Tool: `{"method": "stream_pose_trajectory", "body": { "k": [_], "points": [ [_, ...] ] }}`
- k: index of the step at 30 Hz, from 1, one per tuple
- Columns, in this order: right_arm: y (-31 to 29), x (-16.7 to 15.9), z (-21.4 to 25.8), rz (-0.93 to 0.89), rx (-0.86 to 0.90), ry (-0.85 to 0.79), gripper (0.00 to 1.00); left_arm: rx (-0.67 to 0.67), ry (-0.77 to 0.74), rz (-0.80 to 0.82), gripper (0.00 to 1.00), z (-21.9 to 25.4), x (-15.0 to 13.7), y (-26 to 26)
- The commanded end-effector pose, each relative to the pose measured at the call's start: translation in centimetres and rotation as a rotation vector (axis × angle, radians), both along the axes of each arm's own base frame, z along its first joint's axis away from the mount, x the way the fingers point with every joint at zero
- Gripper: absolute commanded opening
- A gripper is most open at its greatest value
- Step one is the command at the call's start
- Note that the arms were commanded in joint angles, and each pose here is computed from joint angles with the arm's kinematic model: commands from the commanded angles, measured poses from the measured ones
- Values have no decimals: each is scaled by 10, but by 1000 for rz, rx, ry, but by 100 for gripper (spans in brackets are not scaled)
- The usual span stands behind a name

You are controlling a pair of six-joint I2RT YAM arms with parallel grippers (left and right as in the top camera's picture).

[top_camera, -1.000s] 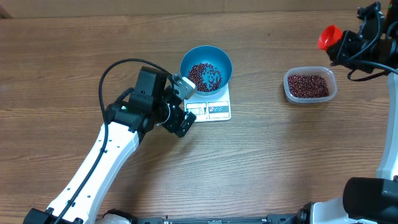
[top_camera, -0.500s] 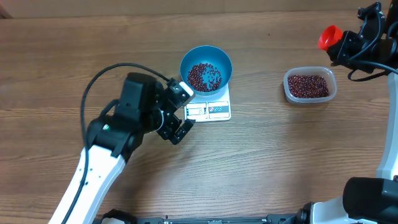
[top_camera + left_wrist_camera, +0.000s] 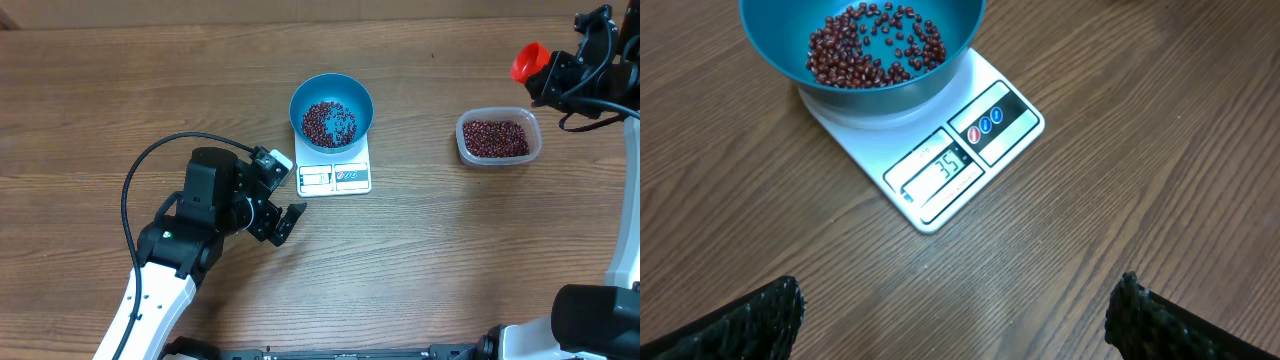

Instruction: Scoop item into bowl and weigh 150g on scale

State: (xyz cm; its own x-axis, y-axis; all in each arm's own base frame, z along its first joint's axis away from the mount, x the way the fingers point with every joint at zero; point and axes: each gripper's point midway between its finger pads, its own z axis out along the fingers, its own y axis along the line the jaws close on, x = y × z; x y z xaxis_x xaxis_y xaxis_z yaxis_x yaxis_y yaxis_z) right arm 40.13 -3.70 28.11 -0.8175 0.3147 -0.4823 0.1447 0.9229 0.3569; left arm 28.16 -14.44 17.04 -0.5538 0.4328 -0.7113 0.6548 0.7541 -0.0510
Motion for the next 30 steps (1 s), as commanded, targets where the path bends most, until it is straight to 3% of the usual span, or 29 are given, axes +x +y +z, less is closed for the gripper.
{"method": "stream_pose_trajectory", "body": {
  "k": [1,30],
  "points": [
    [0,0,14,12,-13,-44,4,-18,-8,-6,99,3,-1,-1],
    [-13,-4,7,-26,-86,-8,4,-46,-29,33,100,8,8,-2]
  ]
}}
